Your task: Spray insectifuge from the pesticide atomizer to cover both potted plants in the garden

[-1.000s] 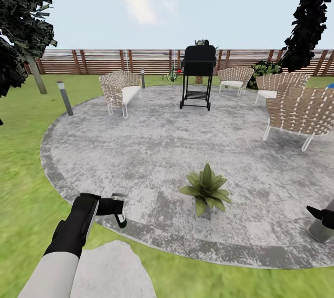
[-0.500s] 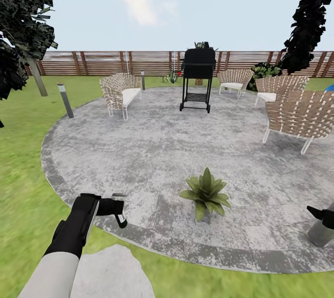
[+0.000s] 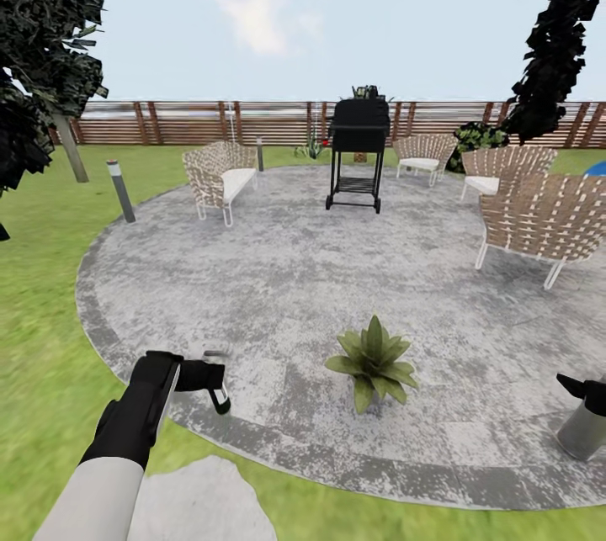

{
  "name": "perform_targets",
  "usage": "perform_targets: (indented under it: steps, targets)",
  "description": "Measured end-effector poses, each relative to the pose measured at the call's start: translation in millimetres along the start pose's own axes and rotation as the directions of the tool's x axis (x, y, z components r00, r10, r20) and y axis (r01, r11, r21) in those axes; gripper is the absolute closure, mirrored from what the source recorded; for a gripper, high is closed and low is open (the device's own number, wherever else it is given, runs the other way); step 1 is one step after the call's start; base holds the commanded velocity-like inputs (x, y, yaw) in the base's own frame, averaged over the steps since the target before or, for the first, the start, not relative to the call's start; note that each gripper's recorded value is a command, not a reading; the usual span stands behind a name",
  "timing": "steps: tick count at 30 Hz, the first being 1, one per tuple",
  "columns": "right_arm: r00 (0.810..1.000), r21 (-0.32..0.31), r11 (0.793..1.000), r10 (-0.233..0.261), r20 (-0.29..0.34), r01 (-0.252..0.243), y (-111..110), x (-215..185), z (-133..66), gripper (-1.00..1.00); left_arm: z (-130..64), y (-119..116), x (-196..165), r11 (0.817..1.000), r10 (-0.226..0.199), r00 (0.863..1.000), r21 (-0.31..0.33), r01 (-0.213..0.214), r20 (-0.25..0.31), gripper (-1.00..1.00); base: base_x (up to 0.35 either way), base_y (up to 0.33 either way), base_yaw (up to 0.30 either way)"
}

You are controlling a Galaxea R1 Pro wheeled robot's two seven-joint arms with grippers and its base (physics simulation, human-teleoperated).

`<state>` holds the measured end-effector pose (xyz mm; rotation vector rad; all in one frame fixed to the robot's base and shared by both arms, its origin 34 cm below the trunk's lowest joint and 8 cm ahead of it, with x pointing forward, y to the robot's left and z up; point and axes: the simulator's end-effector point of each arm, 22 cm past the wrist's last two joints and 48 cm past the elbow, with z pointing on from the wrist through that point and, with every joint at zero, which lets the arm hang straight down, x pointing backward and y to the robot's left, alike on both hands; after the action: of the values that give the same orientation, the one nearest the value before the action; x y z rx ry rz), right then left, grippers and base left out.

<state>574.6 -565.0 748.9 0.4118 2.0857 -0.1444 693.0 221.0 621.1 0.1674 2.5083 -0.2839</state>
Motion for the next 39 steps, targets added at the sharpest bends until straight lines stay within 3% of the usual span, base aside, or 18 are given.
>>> perform_targets:
  steps: [18, 29, 39]
  targets:
    - [1.000, -0.006, 1.000, 0.006, 0.025, -0.006, 1, -19, -12.1, -1.00, -21.4, 0, -20, 1.000, -0.001, 0.999, -0.006, 0.001, 0.035, 1.00, 0.029, -0.008, 0.000]
    - [1.000, -0.014, 1.000, 0.001, 0.025, -0.001, 5, -19, -11.7, -1.00, -22.0, -3, -21, 1.000, 0.007, 0.999, -0.003, -0.007, 0.038, 1.00, 0.267, -0.199, 0.000]
    - [1.000, -0.019, 1.000, -0.002, 0.021, 0.002, 8, -18, -10.5, -1.00, -20.0, -9, -21, 1.000, 0.006, 0.999, 0.006, -0.006, 0.036, 1.00, 0.052, -0.049, 0.047]
